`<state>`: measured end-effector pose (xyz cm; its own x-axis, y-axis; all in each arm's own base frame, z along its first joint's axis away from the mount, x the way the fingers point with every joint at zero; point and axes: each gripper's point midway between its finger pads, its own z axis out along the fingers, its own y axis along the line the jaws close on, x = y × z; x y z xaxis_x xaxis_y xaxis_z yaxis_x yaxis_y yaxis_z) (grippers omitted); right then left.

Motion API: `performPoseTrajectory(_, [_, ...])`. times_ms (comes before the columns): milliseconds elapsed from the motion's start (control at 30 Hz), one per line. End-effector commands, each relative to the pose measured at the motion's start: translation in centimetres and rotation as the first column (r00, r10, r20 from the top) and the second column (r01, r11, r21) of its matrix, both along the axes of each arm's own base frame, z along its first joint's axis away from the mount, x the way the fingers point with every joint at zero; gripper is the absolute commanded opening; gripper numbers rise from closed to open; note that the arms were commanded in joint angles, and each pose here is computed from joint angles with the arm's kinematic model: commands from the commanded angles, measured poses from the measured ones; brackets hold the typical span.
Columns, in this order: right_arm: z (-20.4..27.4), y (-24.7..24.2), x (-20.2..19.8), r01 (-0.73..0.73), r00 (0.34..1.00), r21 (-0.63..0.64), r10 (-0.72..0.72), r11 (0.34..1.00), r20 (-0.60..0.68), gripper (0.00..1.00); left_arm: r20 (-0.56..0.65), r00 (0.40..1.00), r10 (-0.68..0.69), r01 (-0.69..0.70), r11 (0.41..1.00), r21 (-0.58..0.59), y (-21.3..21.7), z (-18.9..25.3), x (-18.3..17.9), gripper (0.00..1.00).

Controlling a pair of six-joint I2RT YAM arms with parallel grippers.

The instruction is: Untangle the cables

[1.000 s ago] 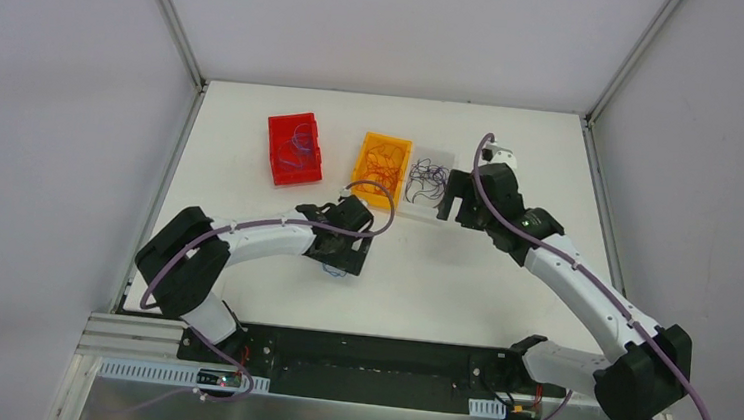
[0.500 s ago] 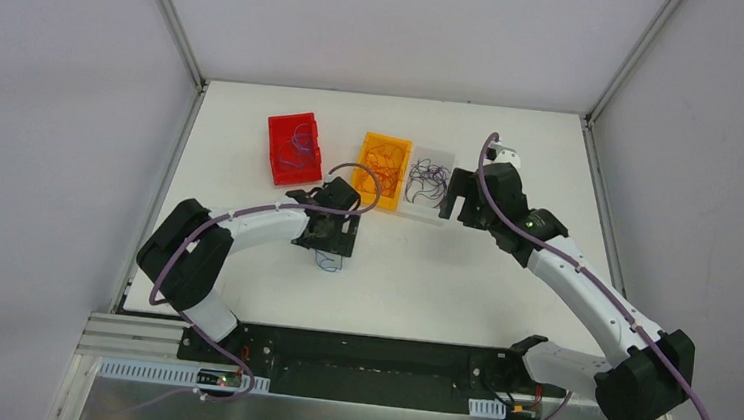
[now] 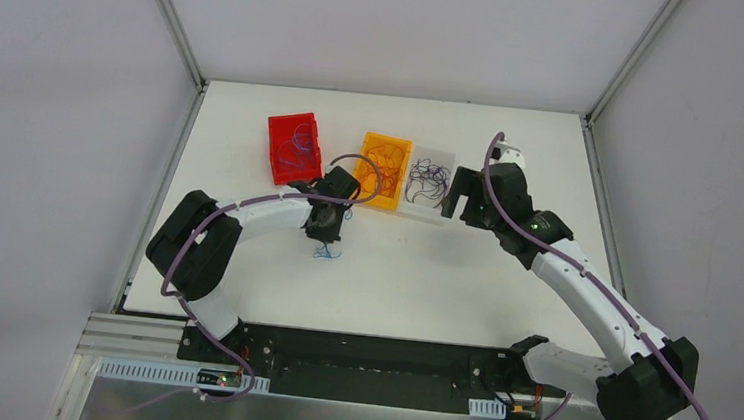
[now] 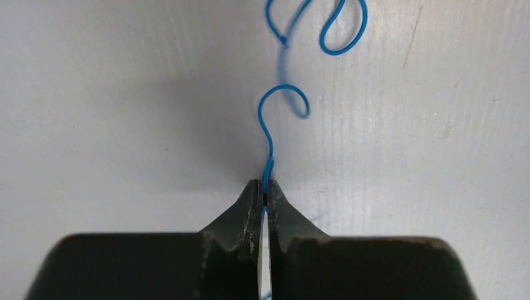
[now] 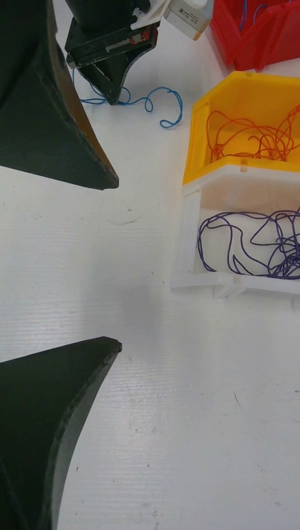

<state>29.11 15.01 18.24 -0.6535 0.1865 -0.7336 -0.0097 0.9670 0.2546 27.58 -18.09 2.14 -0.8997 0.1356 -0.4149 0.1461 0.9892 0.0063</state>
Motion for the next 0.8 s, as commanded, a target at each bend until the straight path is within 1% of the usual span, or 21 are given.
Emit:
performPoseTrajectory(0, [1.8,-0.1,0.2,0.007,0.999,0.037,-0.008,0.999,0.042,0.92,-0.03,1.0,-0.006,0.006,1.0,-0.002,0.4,0.0,-0.9,0.0])
performPoseTrajectory(133, [1.7,0.1,0.3,0.002,0.999,0.042,-0.004,0.999,0.034,0.92,0.04,0.999,0.012,-0.011,1.0,-0.008,0.7,2.8,-0.1,0.0])
performPoseTrajectory(267, [1.7,0.2,0.3,-0.002,1.0,0.047,0.0,0.999,0.03,0.91,0.133,0.99,0.035,-0.036,0.999,0.002,1.8,7.9,2.0,0.0])
performPoseTrajectory(333, [1.7,0.3,0.4,-0.004,1.0,0.054,0.003,0.999,0.029,0.91,0.186,0.981,0.058,-0.06,0.998,0.0,2.5,11.1,3.6,0.0])
performPoseTrajectory(433, [1.7,0.6,0.3,-0.012,1.0,0.066,0.01,0.998,0.025,0.91,0.238,0.967,0.088,-0.093,0.996,0.013,4.1,14.1,5.4,0.0])
performPoseTrajectory(567, [2.0,0.5,0.2,-0.013,0.999,0.076,0.01,0.997,0.033,0.91,0.278,0.95,0.14,-0.15,0.989,0.014,6.3,16.3,7.5,0.0])
performPoseTrajectory(767, [2.2,0.8,-0.1,-0.028,0.999,0.1,0.024,0.995,0.038,0.91,0.307,0.925,0.222,-0.23,0.973,-0.011,8.9,17.9,10.9,0.0])
